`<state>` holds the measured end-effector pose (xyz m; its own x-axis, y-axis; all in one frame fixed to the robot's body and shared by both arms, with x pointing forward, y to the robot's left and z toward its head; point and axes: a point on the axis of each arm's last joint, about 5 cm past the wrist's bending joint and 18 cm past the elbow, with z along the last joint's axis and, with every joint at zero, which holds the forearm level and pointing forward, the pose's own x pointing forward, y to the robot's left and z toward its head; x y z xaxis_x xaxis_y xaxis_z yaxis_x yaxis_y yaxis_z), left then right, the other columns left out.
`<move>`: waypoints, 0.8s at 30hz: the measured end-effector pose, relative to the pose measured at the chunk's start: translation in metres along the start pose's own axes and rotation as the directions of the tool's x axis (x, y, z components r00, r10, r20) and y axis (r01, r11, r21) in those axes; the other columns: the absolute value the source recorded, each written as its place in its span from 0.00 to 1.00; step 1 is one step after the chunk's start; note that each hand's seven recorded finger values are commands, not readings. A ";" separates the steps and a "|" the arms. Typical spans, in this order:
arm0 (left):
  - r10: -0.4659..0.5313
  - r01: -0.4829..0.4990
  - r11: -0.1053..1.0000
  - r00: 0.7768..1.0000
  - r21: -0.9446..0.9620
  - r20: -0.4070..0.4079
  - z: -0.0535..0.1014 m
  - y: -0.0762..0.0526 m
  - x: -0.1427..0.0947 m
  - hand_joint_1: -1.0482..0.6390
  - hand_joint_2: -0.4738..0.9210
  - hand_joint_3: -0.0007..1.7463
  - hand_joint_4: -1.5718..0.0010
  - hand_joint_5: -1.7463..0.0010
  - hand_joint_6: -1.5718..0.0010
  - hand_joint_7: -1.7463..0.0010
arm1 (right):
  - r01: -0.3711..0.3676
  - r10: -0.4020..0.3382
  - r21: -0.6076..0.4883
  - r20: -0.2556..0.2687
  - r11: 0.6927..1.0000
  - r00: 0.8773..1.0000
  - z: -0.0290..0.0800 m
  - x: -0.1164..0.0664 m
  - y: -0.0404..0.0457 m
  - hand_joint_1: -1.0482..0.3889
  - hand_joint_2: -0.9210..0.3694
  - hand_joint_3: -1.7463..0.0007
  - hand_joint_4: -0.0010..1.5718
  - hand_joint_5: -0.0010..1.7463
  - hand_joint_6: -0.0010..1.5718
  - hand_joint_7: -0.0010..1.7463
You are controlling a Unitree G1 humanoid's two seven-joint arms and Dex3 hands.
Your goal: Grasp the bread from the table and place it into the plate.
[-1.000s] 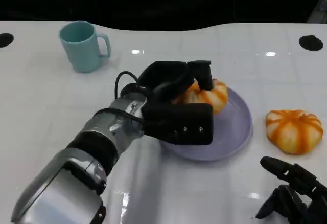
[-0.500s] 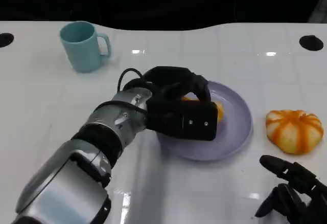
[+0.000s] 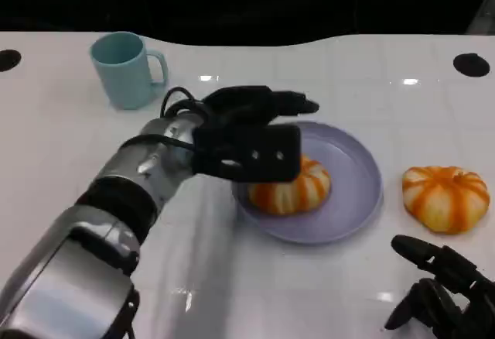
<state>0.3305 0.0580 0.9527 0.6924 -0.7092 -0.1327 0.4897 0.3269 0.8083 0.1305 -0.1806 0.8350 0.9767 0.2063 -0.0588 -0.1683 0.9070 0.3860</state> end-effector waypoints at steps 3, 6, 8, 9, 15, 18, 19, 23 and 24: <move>0.057 -0.049 0.990 0.997 -0.131 0.059 -0.005 0.001 -0.009 0.25 1.00 0.20 0.78 0.82 0.72 0.96 | -0.001 0.001 -0.001 0.001 1.000 1.000 0.000 0.000 0.0002 0.20 0.00 0.83 0.39 0.87 0.58 0.29; 0.086 -0.064 0.970 0.993 -0.233 0.084 -0.010 -0.004 -0.018 0.27 1.00 0.20 0.73 0.75 0.67 0.95 | 0.000 0.000 0.000 0.000 1.000 1.000 0.000 0.000 0.0003 0.20 0.00 0.83 0.39 0.87 0.58 0.29; 0.149 -0.109 0.938 0.984 -0.328 0.100 -0.014 -0.008 -0.026 0.29 1.00 0.19 0.70 0.72 0.64 0.94 | 0.003 -0.003 0.002 -0.002 1.000 1.000 0.000 0.000 0.0007 0.20 0.00 0.84 0.39 0.87 0.58 0.29; 0.193 -0.140 0.915 0.976 -0.378 0.106 -0.015 -0.010 -0.030 0.30 1.00 0.19 0.68 0.66 0.61 0.94 | 0.005 -0.005 0.003 -0.003 1.000 1.000 0.000 0.000 0.0009 0.20 0.00 0.84 0.39 0.87 0.58 0.29; 0.407 -0.241 0.690 0.909 -0.683 0.091 -0.022 -0.026 -0.057 0.32 1.00 0.24 0.62 0.42 0.52 0.88 | 0.001 -0.001 0.008 -0.006 1.000 1.000 0.001 0.001 0.0020 0.21 0.00 0.84 0.39 0.86 0.57 0.29; 0.450 -0.247 0.581 0.892 -0.775 0.053 -0.025 -0.033 -0.071 0.31 1.00 0.25 0.60 0.32 0.49 0.82 | -0.002 0.002 0.006 -0.007 1.000 1.000 0.001 0.001 0.0023 0.21 0.00 0.84 0.40 0.86 0.58 0.29; 0.455 -0.239 0.541 0.890 -0.806 0.041 -0.025 -0.033 -0.076 0.31 1.00 0.25 0.60 0.31 0.48 0.81 | -0.002 0.002 0.007 -0.006 1.000 1.000 0.000 0.001 0.0024 0.20 0.00 0.84 0.40 0.86 0.58 0.29; 0.453 -0.201 0.422 0.892 -0.884 0.013 -0.026 -0.034 -0.091 0.29 1.00 0.22 0.60 0.24 0.51 0.67 | -0.001 0.001 0.009 -0.006 1.000 1.000 0.000 0.001 0.0029 0.20 0.00 0.84 0.40 0.86 0.58 0.29; 0.459 -0.183 0.371 0.888 -0.910 0.008 -0.025 -0.035 -0.096 0.29 1.00 0.24 0.59 0.19 0.54 0.55 | -0.002 0.002 0.011 -0.005 1.000 1.000 0.000 0.001 0.0032 0.20 0.00 0.84 0.40 0.86 0.58 0.29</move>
<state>0.2604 0.1305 0.9229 0.8356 -0.4851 0.2578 0.5371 0.8199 -0.1982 0.1312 -0.1775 0.8361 0.9757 0.2099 -0.0627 -0.1687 0.9026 0.3960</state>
